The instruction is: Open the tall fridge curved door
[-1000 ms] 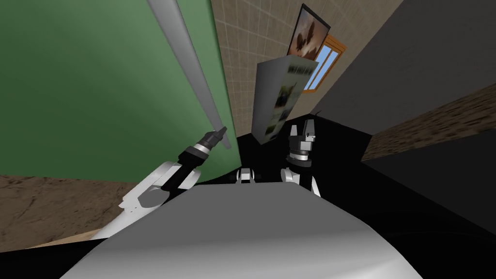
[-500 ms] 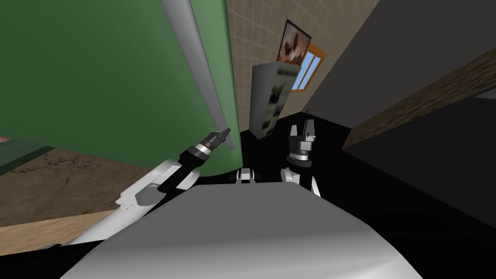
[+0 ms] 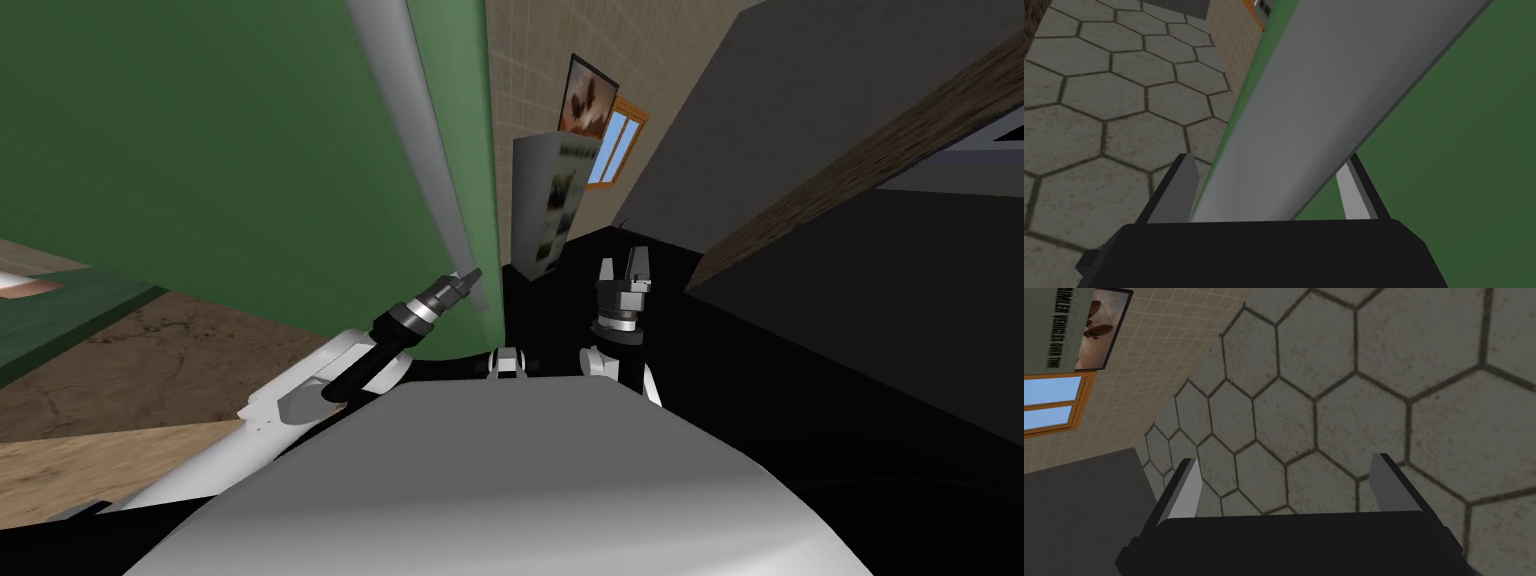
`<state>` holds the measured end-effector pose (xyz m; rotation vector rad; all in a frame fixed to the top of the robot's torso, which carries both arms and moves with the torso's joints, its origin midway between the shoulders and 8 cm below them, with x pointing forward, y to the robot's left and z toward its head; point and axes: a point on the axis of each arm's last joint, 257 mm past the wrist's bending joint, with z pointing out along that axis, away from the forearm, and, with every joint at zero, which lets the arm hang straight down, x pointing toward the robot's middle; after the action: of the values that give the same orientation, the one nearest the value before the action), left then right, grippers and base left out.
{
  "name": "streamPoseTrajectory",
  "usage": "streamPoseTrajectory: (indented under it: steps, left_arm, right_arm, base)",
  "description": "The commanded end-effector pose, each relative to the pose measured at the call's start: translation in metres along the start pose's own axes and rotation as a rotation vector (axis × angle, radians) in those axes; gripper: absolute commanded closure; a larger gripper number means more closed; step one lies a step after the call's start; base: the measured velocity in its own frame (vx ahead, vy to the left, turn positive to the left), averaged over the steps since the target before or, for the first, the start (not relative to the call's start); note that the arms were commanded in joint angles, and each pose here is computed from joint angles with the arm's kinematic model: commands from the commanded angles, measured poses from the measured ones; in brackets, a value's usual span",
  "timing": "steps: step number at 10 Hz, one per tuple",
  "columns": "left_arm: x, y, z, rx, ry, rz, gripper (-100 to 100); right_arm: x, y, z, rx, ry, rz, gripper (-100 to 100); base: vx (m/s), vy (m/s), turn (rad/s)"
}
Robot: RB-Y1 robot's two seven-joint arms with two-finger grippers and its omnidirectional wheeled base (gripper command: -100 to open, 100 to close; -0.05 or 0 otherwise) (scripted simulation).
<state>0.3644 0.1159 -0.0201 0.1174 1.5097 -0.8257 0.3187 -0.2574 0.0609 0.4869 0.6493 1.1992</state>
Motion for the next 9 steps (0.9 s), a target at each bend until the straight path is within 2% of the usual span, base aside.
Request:
streamPoseTrajectory:
  steps: [1,4,5,7,8,9]
  left_arm:
    - [0.003,-0.012,0.0,0.041,0.016,-0.012,100]
    - [0.009,-0.031,-0.003,0.113,0.047,-0.024,100]
    - [0.009,-0.031,-0.003,0.113,0.047,-0.024,100]
    - [0.014,-0.043,-0.005,0.16,0.069,-0.033,100]
    - [0.016,-0.036,-0.005,0.136,0.073,-0.028,100]
    - [0.021,-0.043,-0.007,0.165,0.088,-0.032,100]
  right_arm:
    - [0.0,0.0,0.0,0.0,0.0,0.0,0]
    - [0.0,0.0,0.0,0.0,0.0,0.0,0]
    - [0.0,0.0,0.0,0.0,0.0,0.0,0]
    - [0.0,0.0,0.0,0.0,0.0,0.0,0]
    - [0.0,0.0,0.0,0.0,0.0,0.0,0]
    - [0.0,0.0,0.0,0.0,0.0,0.0,0]
  base:
    - [-0.193,0.132,-0.088]
    - [-0.313,0.146,-0.149]
    - [-0.291,0.092,-0.035]
    - [-0.243,0.135,-0.099]
    - [-0.136,0.063,-0.058]
    - [-0.153,0.085,-0.091]
